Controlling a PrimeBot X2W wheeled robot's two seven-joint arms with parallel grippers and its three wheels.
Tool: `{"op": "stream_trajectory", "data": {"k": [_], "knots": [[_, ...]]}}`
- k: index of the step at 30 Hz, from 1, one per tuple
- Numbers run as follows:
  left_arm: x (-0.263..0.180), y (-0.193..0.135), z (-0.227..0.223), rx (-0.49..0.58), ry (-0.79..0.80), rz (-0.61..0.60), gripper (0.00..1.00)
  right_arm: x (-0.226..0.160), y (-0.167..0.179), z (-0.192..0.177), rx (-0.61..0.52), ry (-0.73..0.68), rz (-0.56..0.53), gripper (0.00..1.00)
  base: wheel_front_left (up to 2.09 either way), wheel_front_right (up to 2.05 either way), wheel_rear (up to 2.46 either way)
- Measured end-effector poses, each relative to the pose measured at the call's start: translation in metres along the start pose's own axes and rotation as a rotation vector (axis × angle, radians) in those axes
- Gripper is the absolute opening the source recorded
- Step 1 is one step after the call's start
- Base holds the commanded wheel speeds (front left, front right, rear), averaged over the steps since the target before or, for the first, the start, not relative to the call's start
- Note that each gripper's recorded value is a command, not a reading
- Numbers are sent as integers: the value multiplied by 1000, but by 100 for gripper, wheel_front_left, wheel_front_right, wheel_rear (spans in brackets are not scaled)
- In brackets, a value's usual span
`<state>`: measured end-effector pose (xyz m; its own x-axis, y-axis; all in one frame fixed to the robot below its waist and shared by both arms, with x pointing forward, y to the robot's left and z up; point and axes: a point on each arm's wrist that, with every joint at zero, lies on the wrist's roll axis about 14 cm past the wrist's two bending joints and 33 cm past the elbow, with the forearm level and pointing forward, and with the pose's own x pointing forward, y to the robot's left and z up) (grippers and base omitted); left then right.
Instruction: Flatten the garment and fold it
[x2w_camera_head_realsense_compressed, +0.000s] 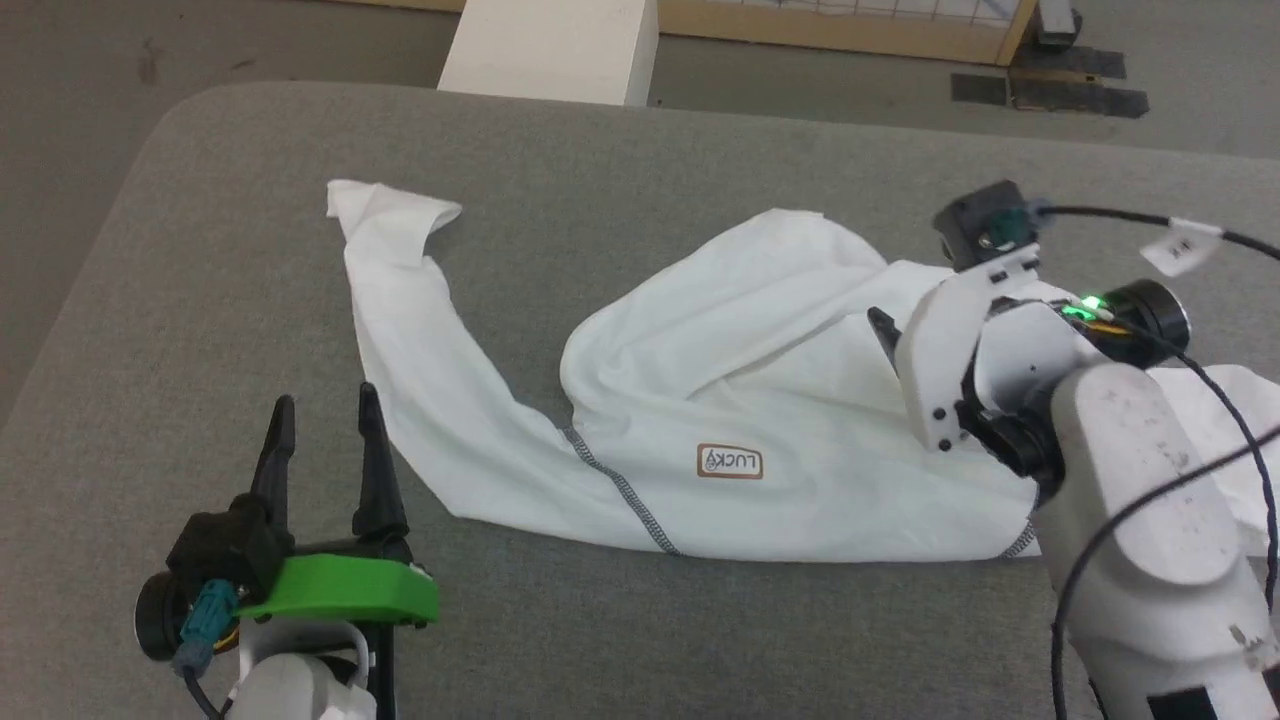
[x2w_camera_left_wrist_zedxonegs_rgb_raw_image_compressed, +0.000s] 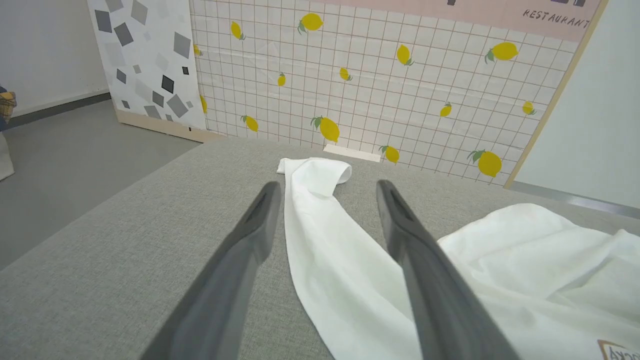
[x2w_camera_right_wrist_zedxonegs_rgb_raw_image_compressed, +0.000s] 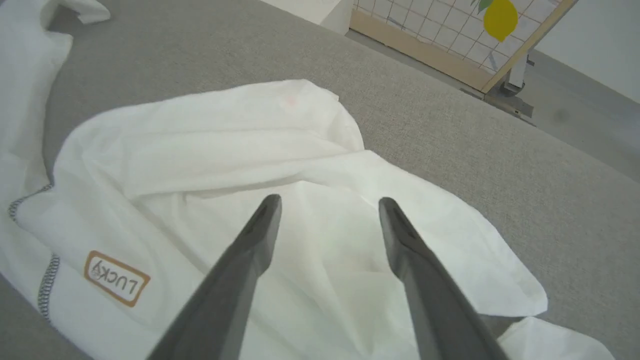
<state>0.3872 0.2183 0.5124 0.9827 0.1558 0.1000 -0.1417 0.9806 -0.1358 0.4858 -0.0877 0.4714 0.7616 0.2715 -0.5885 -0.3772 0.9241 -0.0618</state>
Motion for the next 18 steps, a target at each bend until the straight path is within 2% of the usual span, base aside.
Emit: {"op": "stream_trajectory", "data": {"k": [7, 8, 9, 10, 12, 13, 14, 15, 18], "knots": [[9, 5, -15, 1, 37, 23, 100, 57, 11, -8, -153, 163, 9, 100, 0, 0, 0], [10, 6, -19, 1, 47, 27, 100, 66, 14, -12, -179, 188, 15, 100, 0, 0, 0], [12, 8, -29, -3, 77, 34, 100, 85, 23, -40, -257, 302, 39, 100, 0, 0, 0], [12, 10, -32, -9, 87, 44, 100, 90, 27, -51, -277, 343, 52, 100, 0, 0, 0], [11, 15, -36, -13, 100, 68, 100, 98, 30, -52, -297, 381, 66, 100, 0, 0, 0], [10, 19, -39, -9, 107, 79, 100, 101, 31, -50, -296, 398, 73, 42, 0, 0, 0], [9, 21, -41, -8, 114, 88, 100, 105, 33, -48, -299, 406, 81, 9, 0, 0, 0], [8, 23, -42, -6, 119, 92, 100, 108, 32, -47, -299, 408, 86, 0, 0, 0, 0], [7, 25, -45, 0, 130, 100, 100, 116, 28, -39, -297, 398, 84, 0, 0, 0, 0]]}}
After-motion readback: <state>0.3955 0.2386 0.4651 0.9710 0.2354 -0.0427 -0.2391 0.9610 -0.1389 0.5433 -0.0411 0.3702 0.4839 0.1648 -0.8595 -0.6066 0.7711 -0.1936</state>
